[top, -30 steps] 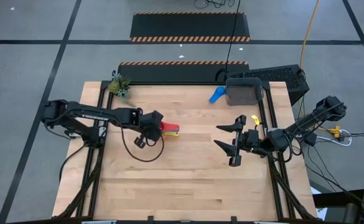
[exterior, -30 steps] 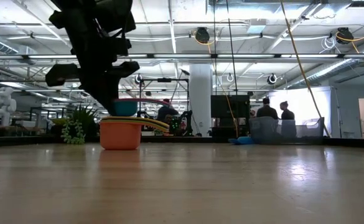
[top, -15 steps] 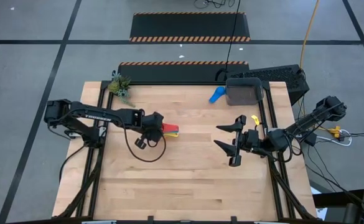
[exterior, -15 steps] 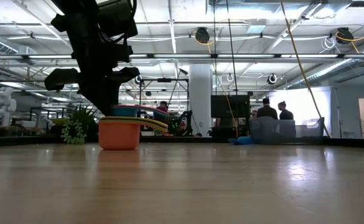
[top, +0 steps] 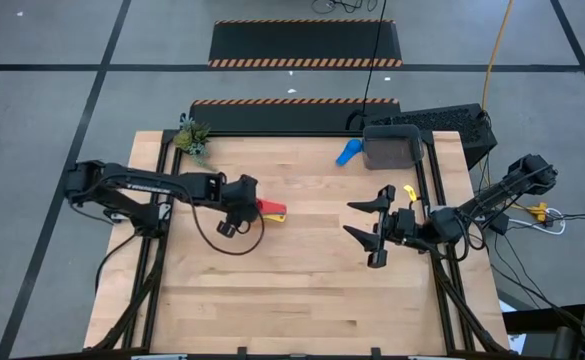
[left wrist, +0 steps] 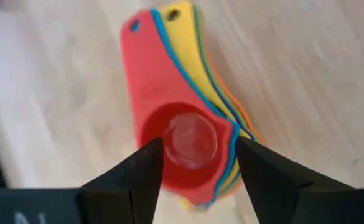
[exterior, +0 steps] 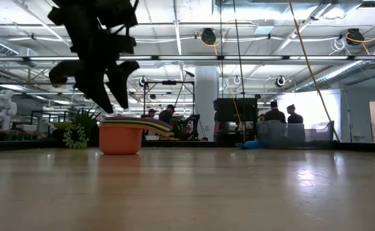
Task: Nest measuring cups in basket
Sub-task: Stack the measuring cups on top of the other stacked measuring cups
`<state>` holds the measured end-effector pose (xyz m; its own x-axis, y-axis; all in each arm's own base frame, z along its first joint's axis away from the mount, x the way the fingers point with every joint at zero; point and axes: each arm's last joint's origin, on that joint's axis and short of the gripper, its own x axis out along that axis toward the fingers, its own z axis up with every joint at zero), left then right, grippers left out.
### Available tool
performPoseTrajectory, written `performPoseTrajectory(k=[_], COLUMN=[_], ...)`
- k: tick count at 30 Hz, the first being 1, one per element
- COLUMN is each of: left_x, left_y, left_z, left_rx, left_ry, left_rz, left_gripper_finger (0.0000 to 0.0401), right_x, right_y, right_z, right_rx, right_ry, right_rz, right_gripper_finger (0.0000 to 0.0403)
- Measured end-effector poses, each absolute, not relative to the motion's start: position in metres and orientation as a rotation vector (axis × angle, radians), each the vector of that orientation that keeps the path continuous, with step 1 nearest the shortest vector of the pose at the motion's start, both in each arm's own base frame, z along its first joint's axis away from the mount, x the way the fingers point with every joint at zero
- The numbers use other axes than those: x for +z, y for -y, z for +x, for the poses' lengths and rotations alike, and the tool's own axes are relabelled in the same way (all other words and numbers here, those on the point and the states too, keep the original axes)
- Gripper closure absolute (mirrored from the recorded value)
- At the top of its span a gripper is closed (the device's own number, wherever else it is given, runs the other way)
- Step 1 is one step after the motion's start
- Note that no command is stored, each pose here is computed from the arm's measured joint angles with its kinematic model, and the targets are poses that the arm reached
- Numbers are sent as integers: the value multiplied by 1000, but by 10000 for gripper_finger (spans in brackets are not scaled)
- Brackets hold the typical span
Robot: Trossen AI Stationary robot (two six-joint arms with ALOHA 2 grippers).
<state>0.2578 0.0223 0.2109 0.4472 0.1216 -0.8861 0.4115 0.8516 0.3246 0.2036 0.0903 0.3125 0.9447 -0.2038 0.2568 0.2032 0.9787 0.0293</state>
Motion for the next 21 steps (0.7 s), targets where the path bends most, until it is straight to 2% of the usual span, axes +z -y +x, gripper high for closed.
performPoseTrajectory(k=[11, 18, 21], left_x=[251, 266, 266], left_y=[-21, -22, -21], left_z=[235, 232, 234], left_rx=[-85, 167, 217], left_ry=[-945, -821, -797], left_rz=[477, 146, 37], left_gripper_finger=[212, 239, 253], right_x=[310, 294, 285], right_y=[-89, -86, -84], right_z=[204, 208, 215], right_rx=[-231, -440, -530], right_ry=[236, 84, 31], right_rz=[8, -62, -106], right_gripper_finger=[161, 161, 161])
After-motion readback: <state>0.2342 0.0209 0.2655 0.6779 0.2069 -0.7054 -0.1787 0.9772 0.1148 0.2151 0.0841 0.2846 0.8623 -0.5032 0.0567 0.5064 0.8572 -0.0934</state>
